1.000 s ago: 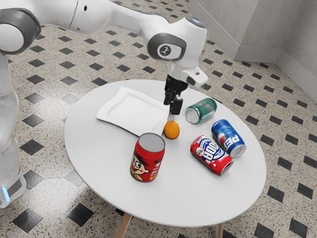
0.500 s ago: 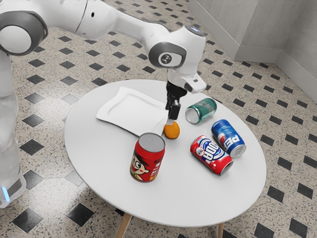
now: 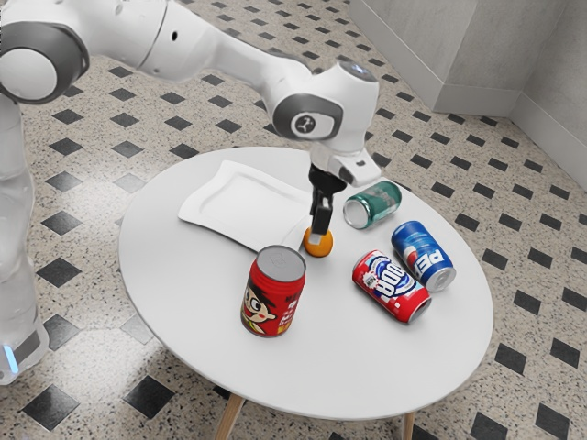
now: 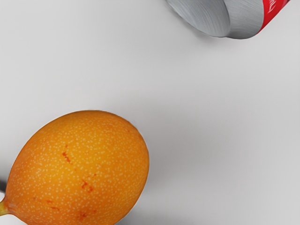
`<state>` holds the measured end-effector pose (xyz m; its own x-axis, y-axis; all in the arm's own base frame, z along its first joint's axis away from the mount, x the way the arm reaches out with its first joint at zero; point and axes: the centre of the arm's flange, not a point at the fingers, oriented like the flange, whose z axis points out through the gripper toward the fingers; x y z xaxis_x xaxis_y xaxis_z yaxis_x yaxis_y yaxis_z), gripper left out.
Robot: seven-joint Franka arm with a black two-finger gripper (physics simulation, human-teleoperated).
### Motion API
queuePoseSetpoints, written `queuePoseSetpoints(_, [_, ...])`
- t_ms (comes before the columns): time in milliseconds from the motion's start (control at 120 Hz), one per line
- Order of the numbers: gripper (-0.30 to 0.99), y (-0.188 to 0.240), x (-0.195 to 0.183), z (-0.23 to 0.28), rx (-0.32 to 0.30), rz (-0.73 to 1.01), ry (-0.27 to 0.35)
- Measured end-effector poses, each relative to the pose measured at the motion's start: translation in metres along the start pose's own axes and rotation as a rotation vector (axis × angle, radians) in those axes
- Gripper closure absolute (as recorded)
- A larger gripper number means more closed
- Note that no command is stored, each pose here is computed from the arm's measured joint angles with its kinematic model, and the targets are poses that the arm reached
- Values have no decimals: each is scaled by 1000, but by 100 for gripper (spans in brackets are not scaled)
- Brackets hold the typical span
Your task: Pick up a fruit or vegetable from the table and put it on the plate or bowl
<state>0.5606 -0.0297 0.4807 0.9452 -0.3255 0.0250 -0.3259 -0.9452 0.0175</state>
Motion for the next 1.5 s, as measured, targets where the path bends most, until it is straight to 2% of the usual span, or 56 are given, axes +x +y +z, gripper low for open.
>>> queuePoseSetpoints(300, [0, -8, 2, 4, 12, 19, -3])
queuePoseSetpoints(700, [0, -81, -24, 5, 13, -95, -3])
queuePoseSetpoints(858, [0, -94, -30, 3, 15, -116, 0])
queuePoseSetpoints(992, [0, -90, -35, -16, 28, -110, 30])
queuePoseSetpoints(1033, [0, -84, -41, -34, 39, -107, 58])
queuePoseSetpoints(1167, [0, -20, -76, -91, 69, -25, 152])
queuePoseSetpoints(1242, [0, 0, -107, -125, 102, -15, 217])
queuePoseSetpoints(1342, [0, 18, -132, -143, 137, -9, 255])
queuePoseSetpoints(1383, [0, 16, -125, -133, 131, -10, 234])
queuePoseSetpoints(1500, [0, -4, -57, -88, 93, 9, 158])
